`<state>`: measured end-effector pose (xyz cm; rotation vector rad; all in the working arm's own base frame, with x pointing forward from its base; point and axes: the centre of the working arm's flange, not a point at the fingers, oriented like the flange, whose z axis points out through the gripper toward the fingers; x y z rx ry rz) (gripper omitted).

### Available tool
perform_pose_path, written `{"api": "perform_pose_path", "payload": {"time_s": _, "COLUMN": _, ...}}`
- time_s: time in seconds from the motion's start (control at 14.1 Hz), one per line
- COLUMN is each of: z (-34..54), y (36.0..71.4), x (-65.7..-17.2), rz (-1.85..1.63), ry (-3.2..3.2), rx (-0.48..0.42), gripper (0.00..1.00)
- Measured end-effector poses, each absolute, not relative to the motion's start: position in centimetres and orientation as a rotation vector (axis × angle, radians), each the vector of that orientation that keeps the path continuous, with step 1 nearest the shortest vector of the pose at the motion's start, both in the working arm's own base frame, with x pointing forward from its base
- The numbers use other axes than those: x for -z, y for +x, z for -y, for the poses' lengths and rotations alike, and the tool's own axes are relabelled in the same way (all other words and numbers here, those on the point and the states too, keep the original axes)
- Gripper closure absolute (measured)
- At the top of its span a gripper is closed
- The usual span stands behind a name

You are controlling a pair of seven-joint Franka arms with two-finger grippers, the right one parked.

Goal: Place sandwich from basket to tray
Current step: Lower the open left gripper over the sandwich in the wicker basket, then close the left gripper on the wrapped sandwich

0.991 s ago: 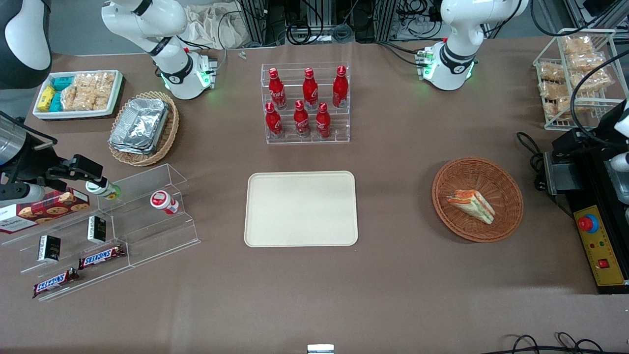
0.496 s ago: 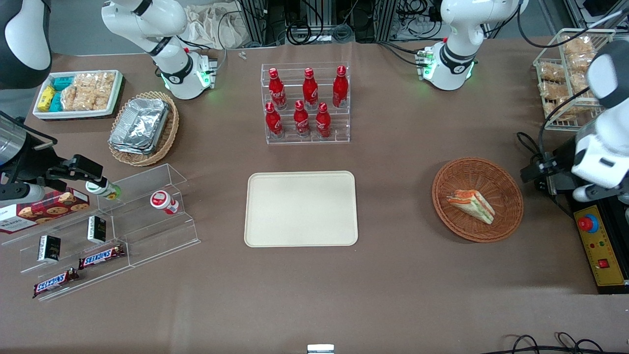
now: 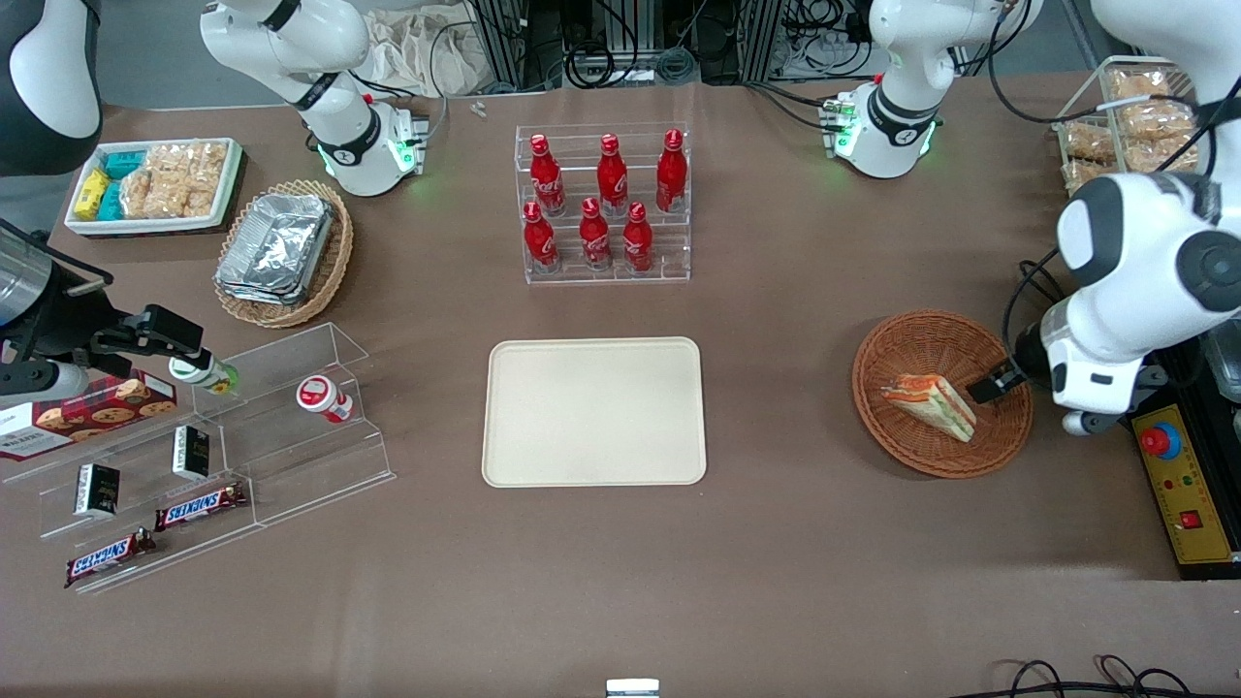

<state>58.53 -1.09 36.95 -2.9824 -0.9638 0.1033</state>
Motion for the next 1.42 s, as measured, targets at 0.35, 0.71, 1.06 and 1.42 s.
{"api": "perform_pose_path", "payload": {"time_s": 0.35, "z": 1.2, "y": 58.6, "x": -31.0, "rz": 1.174, "ry": -2.917, "rx": -0.097, "gripper": 0.01}}
{"api": "perform_pose_path", "payload": {"time_s": 0.71, "z": 2.3, "y": 58.5, "x": -28.4, "rz": 1.25, "ry": -2.896, "rx": -0.098, "gripper": 0.01}}
{"api": "perform_pose_path", "payload": {"time_s": 1.06, "z": 2.9, "y": 57.5, "x": -26.3, "rz": 1.263, "ry": -2.894, "rx": -0.099, "gripper": 0.05}}
{"api": "perform_pose_path", "payload": {"time_s": 1.42, "z": 3.2, "y": 57.6, "x": -26.6, "rz": 1.344, "ry": -2.868, "rx": -0.072, "gripper": 0.54}}
